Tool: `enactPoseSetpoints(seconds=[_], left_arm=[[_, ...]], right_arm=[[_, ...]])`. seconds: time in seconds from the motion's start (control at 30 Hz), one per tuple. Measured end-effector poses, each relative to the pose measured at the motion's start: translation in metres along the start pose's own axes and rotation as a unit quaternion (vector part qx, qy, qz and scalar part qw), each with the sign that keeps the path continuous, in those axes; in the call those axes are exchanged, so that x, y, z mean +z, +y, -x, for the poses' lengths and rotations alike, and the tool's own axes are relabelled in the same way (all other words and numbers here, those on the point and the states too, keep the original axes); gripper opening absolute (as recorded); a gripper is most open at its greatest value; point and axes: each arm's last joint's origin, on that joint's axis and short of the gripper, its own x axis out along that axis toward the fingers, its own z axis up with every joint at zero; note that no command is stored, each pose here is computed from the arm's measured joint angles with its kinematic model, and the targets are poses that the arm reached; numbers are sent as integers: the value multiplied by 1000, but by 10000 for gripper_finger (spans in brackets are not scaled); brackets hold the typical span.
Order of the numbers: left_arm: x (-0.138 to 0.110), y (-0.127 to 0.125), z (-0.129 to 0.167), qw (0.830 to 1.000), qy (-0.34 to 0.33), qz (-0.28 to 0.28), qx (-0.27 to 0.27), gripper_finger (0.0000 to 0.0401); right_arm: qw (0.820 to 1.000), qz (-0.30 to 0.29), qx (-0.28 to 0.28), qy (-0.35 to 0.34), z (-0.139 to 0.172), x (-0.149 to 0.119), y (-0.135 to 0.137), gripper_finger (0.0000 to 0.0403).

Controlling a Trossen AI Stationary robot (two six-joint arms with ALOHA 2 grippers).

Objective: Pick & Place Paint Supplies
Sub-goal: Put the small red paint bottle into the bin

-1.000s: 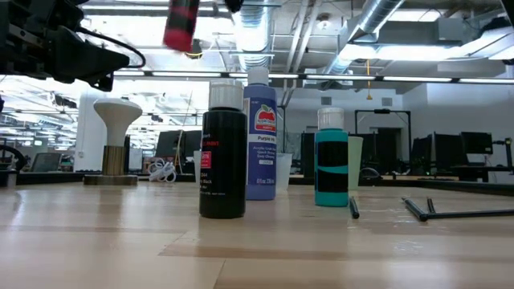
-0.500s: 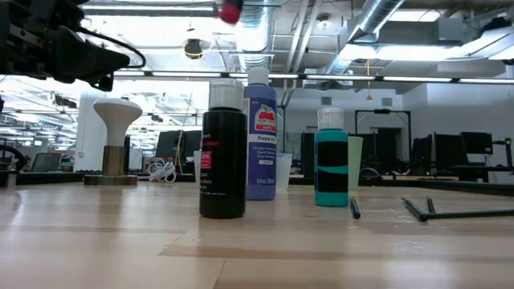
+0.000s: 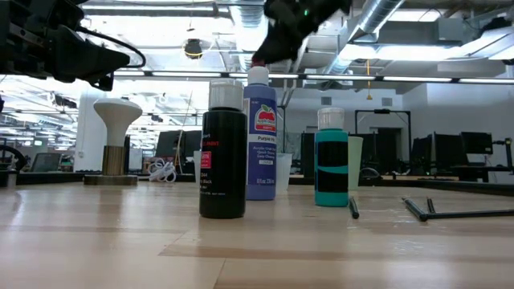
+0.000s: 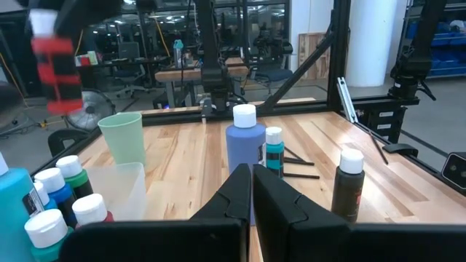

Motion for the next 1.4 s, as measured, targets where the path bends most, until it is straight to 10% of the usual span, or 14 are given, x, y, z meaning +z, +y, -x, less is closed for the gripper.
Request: enactPoseSetpoints(seconds=[1.4], left_arm=[[-1, 0, -2, 1000, 3, 0, 1, 2]], right_arm=[[997, -67, 21, 15, -124, -94, 8, 105]])
